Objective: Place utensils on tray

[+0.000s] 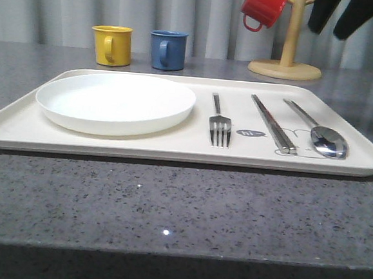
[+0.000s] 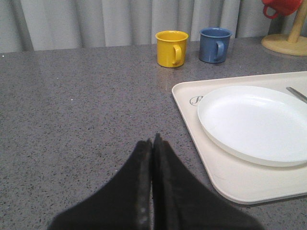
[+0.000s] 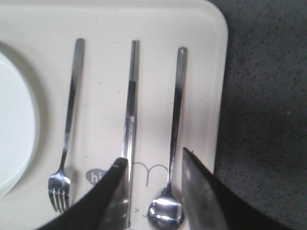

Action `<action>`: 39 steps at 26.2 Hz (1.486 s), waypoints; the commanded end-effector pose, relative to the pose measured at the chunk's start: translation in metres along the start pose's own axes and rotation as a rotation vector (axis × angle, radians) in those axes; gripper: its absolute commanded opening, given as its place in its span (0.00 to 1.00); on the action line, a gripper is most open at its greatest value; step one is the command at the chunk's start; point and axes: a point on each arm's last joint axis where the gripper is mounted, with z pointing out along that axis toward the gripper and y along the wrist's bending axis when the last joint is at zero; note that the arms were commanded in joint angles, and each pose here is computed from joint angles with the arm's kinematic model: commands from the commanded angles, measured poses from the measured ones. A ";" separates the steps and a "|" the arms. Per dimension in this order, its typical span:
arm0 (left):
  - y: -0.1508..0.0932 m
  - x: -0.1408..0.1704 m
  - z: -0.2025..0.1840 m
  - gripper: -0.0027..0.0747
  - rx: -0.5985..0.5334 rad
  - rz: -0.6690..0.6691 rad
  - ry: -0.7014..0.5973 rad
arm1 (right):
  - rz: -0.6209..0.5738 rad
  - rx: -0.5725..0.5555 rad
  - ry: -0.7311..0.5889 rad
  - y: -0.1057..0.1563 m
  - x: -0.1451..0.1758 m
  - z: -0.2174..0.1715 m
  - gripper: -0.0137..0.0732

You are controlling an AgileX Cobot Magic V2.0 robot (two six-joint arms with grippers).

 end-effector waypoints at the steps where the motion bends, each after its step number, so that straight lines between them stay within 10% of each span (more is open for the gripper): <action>1: 0.001 -0.017 -0.003 0.01 -0.010 -0.017 -0.106 | -0.113 -0.019 -0.174 0.003 0.005 -0.058 0.36; 8: 0.001 -0.017 -0.003 0.01 -0.010 -0.017 -0.106 | -0.176 0.071 -0.268 -0.017 0.056 -0.080 0.08; 25: 0.001 -0.017 -0.003 0.01 -0.010 -0.017 -0.106 | -0.255 -0.005 -0.878 -0.071 0.238 -0.077 0.08; 39: 0.001 -0.017 -0.003 0.01 -0.010 -0.017 -0.106 | -0.257 -0.028 -1.000 -0.076 0.262 -0.089 0.08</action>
